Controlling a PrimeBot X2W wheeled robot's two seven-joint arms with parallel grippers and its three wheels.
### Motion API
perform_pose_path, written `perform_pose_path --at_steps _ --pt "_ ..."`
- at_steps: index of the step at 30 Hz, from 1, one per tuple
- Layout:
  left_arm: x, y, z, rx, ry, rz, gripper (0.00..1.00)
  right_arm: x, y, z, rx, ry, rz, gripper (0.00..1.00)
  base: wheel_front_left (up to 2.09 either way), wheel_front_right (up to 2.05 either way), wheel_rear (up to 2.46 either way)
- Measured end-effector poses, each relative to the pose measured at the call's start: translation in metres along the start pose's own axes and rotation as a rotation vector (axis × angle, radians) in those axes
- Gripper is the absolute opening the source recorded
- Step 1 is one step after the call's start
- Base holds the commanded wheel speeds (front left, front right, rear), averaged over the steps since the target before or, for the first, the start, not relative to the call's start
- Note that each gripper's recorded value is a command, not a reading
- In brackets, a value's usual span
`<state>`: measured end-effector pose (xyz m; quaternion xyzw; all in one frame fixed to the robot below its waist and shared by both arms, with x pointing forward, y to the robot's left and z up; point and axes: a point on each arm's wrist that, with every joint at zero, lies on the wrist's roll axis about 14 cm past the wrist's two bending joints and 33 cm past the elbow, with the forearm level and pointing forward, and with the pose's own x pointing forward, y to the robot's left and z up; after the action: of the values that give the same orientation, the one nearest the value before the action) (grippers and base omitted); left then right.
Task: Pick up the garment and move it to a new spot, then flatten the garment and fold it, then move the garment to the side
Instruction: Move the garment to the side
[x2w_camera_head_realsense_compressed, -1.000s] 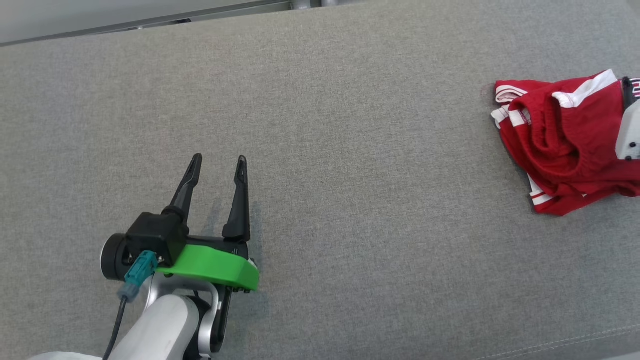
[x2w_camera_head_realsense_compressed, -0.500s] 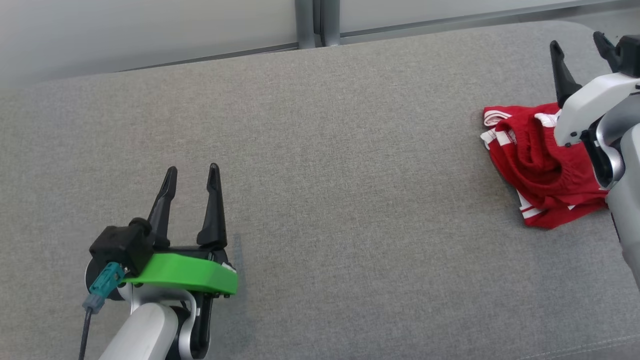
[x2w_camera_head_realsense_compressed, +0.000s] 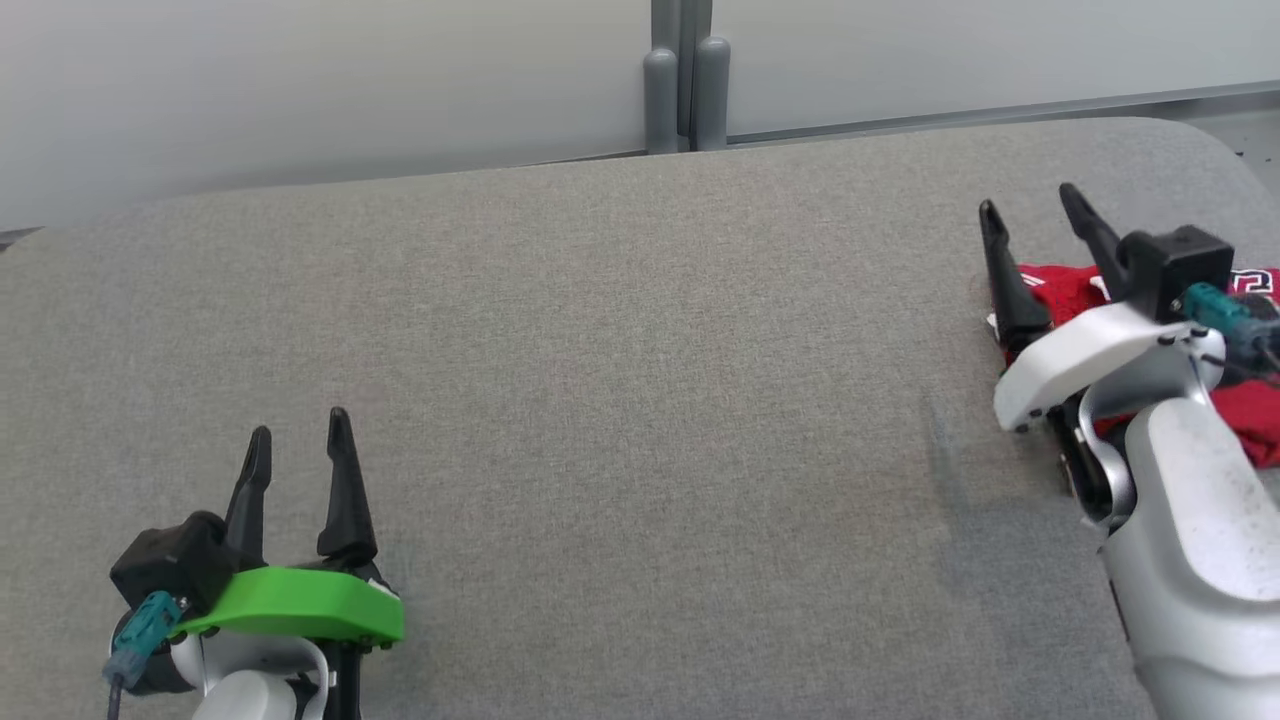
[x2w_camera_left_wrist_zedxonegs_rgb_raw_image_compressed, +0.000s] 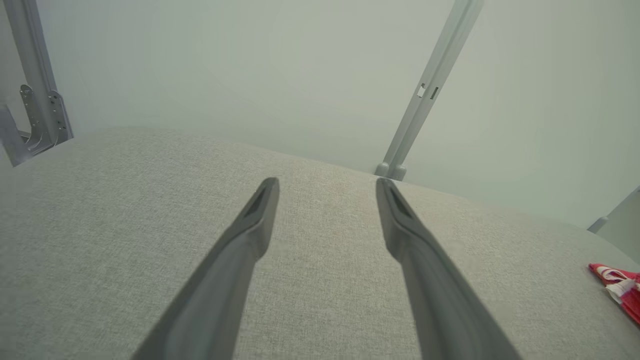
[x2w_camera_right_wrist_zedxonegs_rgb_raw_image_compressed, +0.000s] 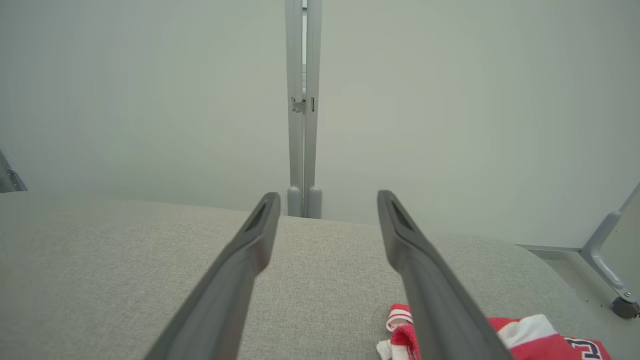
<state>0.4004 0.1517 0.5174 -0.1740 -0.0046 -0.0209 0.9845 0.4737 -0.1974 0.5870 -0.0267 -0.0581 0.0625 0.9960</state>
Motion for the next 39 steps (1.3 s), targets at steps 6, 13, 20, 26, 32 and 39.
perform_pose_path --at_steps 6,13,20,26,32,39 --pt "-0.013 0.018 0.0 0.02 0.0 0.049 1.0 -0.022 0.035 -0.005 0.053 -0.009 0.03 1.0 0.0 0.0 0.0" --pt "-0.025 0.019 -0.006 0.017 0.011 0.053 1.0 -0.047 0.051 -0.003 0.089 -0.028 0.032 1.0 0.0 0.0 0.0" --pt "-0.033 0.015 -0.009 0.022 0.011 0.027 1.0 -0.072 0.06 -0.011 0.114 0.003 0.038 1.0 0.0 0.0 0.0" --pt "-0.035 0.012 -0.007 0.044 -0.003 0.01 1.0 -0.086 0.064 -0.011 0.159 0.009 0.042 1.0 0.0 0.0 0.0" --pt "-0.032 0.01 -0.007 0.05 -0.008 0.011 1.0 -0.092 0.065 -0.016 0.172 0.024 0.042 1.0 0.0 0.0 0.0" --pt "-0.029 0.007 -0.007 0.061 -0.009 0.0 1.0 -0.095 0.064 -0.021 0.185 0.035 0.035 1.0 0.0 0.0 0.0"
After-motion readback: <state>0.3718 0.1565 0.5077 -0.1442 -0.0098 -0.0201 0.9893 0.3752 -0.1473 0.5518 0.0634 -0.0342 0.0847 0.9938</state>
